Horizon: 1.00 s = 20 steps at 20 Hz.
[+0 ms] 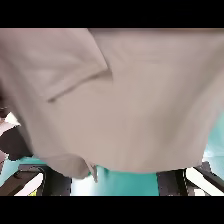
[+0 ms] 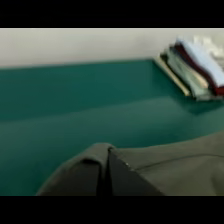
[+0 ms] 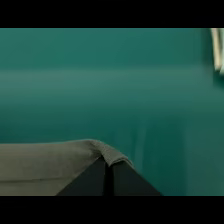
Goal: Fold the shirts.
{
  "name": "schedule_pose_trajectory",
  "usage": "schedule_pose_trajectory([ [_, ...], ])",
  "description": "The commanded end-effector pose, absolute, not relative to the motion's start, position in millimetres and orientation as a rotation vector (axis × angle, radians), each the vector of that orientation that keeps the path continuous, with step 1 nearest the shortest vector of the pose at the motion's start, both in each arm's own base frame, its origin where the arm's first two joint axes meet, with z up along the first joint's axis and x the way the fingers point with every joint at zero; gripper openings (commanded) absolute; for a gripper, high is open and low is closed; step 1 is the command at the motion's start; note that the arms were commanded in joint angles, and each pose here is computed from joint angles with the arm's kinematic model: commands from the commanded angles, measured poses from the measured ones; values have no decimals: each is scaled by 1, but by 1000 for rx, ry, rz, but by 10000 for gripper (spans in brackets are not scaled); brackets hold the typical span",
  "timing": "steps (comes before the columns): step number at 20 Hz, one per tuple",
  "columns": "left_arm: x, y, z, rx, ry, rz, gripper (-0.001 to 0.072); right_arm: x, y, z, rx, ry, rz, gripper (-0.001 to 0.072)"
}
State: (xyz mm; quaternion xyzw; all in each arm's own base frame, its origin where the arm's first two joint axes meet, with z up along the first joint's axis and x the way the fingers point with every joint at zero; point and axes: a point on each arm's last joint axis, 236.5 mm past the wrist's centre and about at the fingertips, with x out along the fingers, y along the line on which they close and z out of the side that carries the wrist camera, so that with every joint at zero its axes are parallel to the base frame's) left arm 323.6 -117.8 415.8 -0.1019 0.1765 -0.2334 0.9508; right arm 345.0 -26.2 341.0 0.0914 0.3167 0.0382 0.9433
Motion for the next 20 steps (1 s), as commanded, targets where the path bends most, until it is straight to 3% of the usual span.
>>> schedule_pose_trajectory([
  [1,396,-131,262,-290,773,-485,26,390,-14,205,176,1066,119,20],
  [3,438,-127,182,-321,939,-436,26,417,-15,139,215,1216,129,20],
  [6,498,-127,107,-370,975,-395,26,454,-26,73,256,1333,124,20],
  [11,549,-131,64,-389,972,-400,26,513,-34,63,255,1251,128,21],
  [15,542,-114,65,-328,1005,-421,27,501,-34,58,257,1258,124,21],
  [20,485,-78,-1,-158,1287,-386,26,447,-19,6,286,1431,145,21],
])
